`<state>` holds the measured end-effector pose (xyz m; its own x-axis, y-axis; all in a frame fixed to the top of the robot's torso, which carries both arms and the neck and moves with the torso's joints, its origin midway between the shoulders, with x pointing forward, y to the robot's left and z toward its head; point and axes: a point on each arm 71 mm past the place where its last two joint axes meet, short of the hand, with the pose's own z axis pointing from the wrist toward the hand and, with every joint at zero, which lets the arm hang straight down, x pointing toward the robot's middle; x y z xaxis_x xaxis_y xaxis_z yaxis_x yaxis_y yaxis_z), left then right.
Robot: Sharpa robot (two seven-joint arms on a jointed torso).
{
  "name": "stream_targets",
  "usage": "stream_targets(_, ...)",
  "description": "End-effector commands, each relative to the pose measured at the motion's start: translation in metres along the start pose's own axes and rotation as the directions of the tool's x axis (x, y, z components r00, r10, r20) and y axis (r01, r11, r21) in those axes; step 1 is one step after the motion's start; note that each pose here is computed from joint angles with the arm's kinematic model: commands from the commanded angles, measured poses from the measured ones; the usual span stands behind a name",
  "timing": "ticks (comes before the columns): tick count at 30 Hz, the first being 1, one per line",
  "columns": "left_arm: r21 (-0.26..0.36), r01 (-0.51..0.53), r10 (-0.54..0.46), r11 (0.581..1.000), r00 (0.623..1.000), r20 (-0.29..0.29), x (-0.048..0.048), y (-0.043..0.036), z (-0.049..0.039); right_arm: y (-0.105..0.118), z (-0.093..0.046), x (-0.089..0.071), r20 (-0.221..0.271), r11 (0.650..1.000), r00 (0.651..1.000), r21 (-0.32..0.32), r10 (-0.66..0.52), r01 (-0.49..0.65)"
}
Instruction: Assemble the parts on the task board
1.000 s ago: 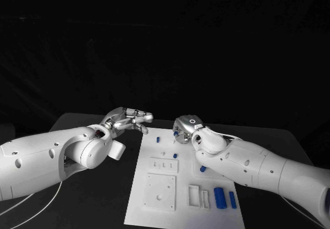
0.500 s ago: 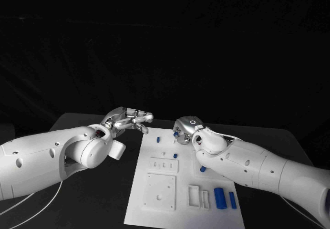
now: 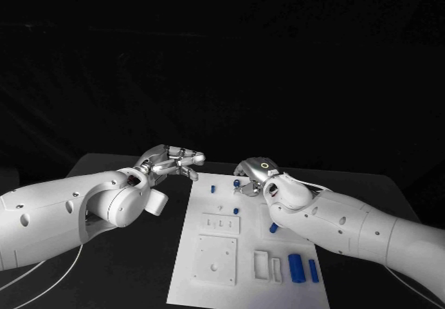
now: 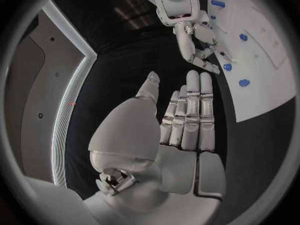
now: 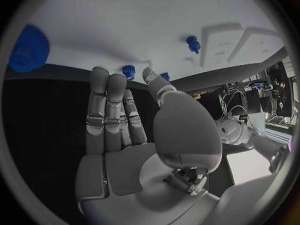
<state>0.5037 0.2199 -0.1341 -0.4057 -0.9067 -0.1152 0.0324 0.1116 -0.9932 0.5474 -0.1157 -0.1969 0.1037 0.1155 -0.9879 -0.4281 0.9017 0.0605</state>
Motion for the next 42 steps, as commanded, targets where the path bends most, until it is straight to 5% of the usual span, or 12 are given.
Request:
stream_targets(1,0.007,0.001,-0.001,1.000,1.000,-0.007,-0.0017,-0.0011,0.0002,-0.007,-0.007,-0.010,0.043,0.998,0.997,0.001,0.070,-0.070)
stream_targets(9,0.005,-0.003,0.003,1.000,1.000,0.009,-0.0103,0.0002,-0.0013,-0.051,-0.029,-0.041,0.069,0.981,0.981,0.052,0.182,-0.185)
stream_targets(15,0.004,-0.010,0.010,1.000,1.000,0.007,-0.0126,0.0008,-0.0012,-0.082,-0.041,-0.049,0.015,0.965,0.971,0.107,0.239,-0.239)
stream_targets(25,0.002,-0.020,0.020,1.000,1.000,0.003,-0.0143,0.0015,-0.0005,-0.110,-0.045,-0.042,-0.099,0.964,0.970,0.173,0.223,-0.204)
stream_targets(42,0.000,-0.024,0.024,1.000,1.000,-0.011,-0.0126,0.0019,0.0000,-0.112,-0.036,-0.017,-0.163,0.971,0.972,0.195,0.171,-0.139)
